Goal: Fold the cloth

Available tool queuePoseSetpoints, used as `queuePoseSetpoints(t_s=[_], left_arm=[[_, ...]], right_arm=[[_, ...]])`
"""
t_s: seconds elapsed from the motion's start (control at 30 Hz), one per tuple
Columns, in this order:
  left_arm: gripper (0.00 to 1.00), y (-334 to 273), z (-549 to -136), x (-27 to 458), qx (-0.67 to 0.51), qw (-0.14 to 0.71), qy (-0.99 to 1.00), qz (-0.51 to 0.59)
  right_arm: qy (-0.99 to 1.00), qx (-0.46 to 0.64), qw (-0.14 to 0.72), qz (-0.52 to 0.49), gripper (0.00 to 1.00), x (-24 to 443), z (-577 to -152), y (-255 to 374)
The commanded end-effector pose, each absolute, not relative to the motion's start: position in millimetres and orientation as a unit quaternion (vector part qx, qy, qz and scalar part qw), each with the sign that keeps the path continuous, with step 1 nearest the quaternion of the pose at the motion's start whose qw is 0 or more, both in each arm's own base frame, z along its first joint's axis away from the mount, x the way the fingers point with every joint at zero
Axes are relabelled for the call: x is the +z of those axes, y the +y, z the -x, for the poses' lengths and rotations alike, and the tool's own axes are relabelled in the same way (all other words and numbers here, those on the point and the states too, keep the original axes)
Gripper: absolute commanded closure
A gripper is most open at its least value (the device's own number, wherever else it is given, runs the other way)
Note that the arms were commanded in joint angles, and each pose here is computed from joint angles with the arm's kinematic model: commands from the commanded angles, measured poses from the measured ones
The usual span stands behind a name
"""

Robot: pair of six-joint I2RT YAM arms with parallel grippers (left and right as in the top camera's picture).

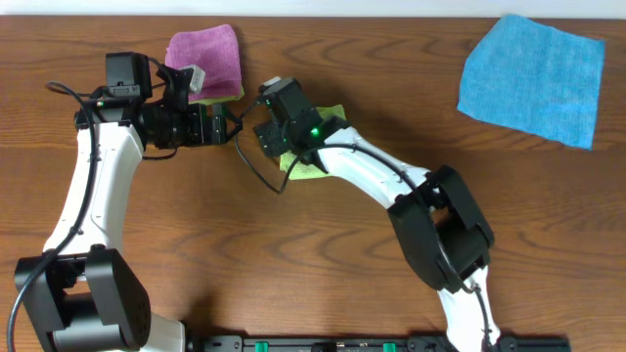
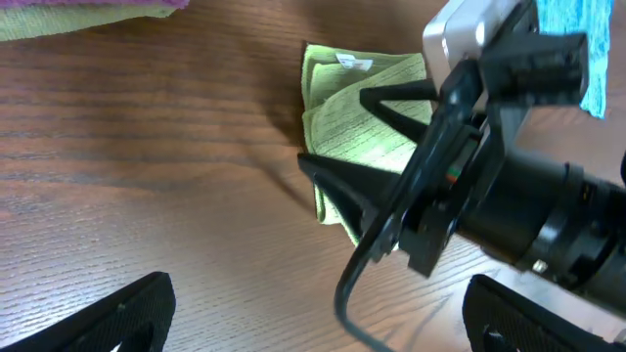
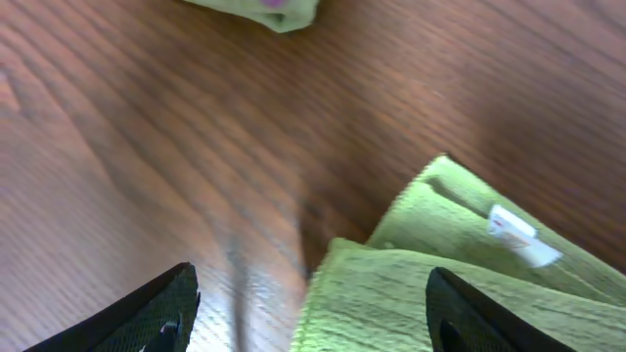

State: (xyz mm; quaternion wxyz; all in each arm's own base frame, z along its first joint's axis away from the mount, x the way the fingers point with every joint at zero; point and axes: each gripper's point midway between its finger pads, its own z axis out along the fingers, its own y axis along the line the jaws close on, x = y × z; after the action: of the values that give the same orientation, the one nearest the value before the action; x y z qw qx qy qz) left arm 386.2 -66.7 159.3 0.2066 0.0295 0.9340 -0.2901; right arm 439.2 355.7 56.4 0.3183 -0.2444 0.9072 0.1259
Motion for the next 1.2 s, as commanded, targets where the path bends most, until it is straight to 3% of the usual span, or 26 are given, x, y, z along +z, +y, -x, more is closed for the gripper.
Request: queuePoseSetpoints(t_s=[0.0,0.37,0.77,0.87,1.0,1.17], left_arm=[[0.05,-64.0,-388.3,165.1,-0.282,0.217,0.934,-0.038],[0.05,-64.2,-386.2,164.2,-0.283,0.213,0.934,-0.037],[0.05,-64.1,-386.3,164.2,-0.283,0.213,0.935,-0.037],[0.05,-64.1,-386.3,164.2,-0.283,0.213,0.935,-0.037],[0.05,-64.1,-386.3,164.2,-0.283,0.213,0.935,-0.037],[0.05,-64.1,-386.3,164.2,-0.283,0.213,0.935,-0.037]], right_arm=[[0.912,0.117,0.315,0.234,0.25,40.2,-442.3,358.7],[0.907,0.080,0.358,0.208,0.29,42.2,-464.1,348.4],[0.914,0.075,0.342,0.206,0.38,24.8,-460.6,347.2],[0.917,0.072,0.335,0.205,0.44,22.3,-458.3,345.1],[0.918,0.070,0.333,0.206,0.59,21.3,-457.3,344.4],[0.918,0.071,0.333,0.206,0.68,21.3,-457.4,344.4]])
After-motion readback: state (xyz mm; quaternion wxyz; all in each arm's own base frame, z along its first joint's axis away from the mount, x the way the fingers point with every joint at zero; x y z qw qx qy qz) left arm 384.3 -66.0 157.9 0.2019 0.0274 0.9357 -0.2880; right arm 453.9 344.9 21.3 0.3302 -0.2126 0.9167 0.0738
